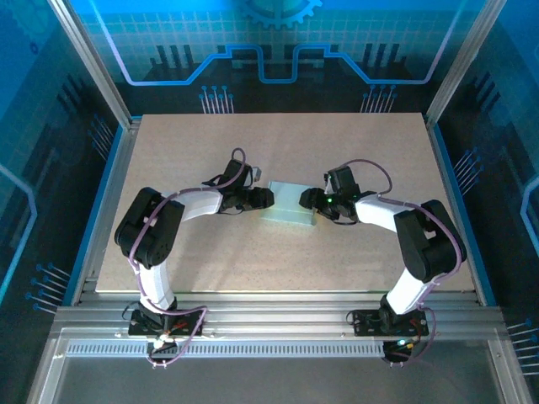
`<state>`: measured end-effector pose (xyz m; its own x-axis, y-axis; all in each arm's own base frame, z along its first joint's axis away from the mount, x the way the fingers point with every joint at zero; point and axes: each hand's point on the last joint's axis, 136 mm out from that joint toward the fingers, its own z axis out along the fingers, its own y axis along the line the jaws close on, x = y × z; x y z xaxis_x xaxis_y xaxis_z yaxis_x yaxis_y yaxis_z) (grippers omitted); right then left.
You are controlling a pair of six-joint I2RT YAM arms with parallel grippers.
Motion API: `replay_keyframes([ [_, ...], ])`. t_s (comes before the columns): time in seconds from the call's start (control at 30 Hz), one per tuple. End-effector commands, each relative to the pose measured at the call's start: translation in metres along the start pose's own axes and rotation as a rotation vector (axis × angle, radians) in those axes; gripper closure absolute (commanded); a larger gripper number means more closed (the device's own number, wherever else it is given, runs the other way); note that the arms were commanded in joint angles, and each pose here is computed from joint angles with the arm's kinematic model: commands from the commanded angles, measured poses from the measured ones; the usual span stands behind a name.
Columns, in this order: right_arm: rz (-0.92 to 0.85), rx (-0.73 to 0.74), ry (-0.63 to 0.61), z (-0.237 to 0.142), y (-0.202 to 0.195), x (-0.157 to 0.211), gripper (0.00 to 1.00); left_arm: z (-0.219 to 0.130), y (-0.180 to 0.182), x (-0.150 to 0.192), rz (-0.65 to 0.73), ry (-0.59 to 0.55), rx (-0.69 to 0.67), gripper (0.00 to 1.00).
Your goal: Fold the paper box
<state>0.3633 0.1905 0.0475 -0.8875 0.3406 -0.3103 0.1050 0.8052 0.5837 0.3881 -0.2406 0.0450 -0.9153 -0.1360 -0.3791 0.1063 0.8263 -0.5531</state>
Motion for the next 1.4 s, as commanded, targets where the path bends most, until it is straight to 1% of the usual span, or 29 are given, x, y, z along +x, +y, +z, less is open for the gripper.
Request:
replay_keyframes([
  [0.0, 0.025, 0.004, -0.017, -0.005, -0.003, -0.007, 0.32, -0.006, 0.000, 0.005, -0.004, 0.012, -0.009, 0.46],
  [0.17, 0.053, -0.016, 0.002, 0.001, -0.007, -0.004, 0.31, -0.003, 0.004, 0.004, 0.005, 0.018, -0.027, 0.44],
  [0.33, 0.066, -0.034, 0.005, 0.002, -0.009, -0.003, 0.31, 0.000, 0.008, 0.010, -0.011, 0.039, -0.021, 0.56],
  [0.4, 0.072, -0.045, 0.011, 0.002, -0.009, -0.003, 0.30, -0.003, 0.007, 0.011, -0.014, 0.037, -0.010, 0.64],
  [0.47, 0.075, -0.054, 0.009, 0.002, -0.010, -0.004, 0.30, -0.008, 0.002, 0.010, -0.015, 0.028, 0.019, 0.64],
  [0.5, 0.077, -0.056, 0.011, 0.002, -0.010, -0.003, 0.30, -0.009, -0.001, 0.010, -0.017, 0.026, 0.036, 0.62],
  [0.57, 0.082, -0.057, 0.010, 0.002, -0.011, -0.004, 0.30, -0.013, -0.007, 0.008, -0.029, 0.017, 0.076, 0.45],
  [0.6, 0.082, -0.058, 0.013, 0.002, -0.012, -0.003, 0.30, -0.015, -0.009, 0.006, -0.031, 0.005, 0.085, 0.42],
  [0.7, 0.086, -0.063, 0.017, 0.003, -0.012, -0.002, 0.30, -0.024, -0.012, -0.003, -0.028, -0.031, 0.097, 0.39],
  [0.77, 0.086, -0.065, 0.018, 0.003, -0.013, -0.002, 0.30, -0.033, -0.014, -0.010, -0.036, -0.058, 0.119, 0.34],
  [0.8, 0.087, -0.066, 0.018, 0.003, -0.012, -0.002, 0.30, -0.037, -0.015, -0.014, -0.046, -0.072, 0.135, 0.33],
  [0.9, 0.087, -0.068, 0.017, 0.003, -0.012, -0.002, 0.30, -0.043, -0.012, -0.022, -0.063, -0.094, 0.144, 0.36],
  [1.0, 0.089, -0.073, 0.020, 0.004, -0.011, -0.002, 0.30, -0.040, -0.009, -0.020, -0.091, -0.068, 0.161, 0.44],
  [1.07, 0.087, -0.076, 0.020, 0.003, -0.010, -0.002, 0.30, -0.034, -0.006, -0.017, -0.105, -0.051, 0.153, 0.49],
  [1.13, 0.088, -0.077, 0.019, 0.003, -0.010, -0.002, 0.30, -0.029, -0.003, -0.016, -0.115, -0.039, 0.145, 0.52],
  [1.27, 0.086, -0.080, 0.021, 0.003, -0.009, -0.001, 0.30, -0.019, -0.001, -0.014, -0.122, -0.011, 0.150, 0.54],
  [1.37, 0.089, -0.082, 0.022, 0.003, -0.009, -0.001, 0.30, -0.011, 0.003, -0.012, -0.129, 0.007, 0.143, 0.58],
])
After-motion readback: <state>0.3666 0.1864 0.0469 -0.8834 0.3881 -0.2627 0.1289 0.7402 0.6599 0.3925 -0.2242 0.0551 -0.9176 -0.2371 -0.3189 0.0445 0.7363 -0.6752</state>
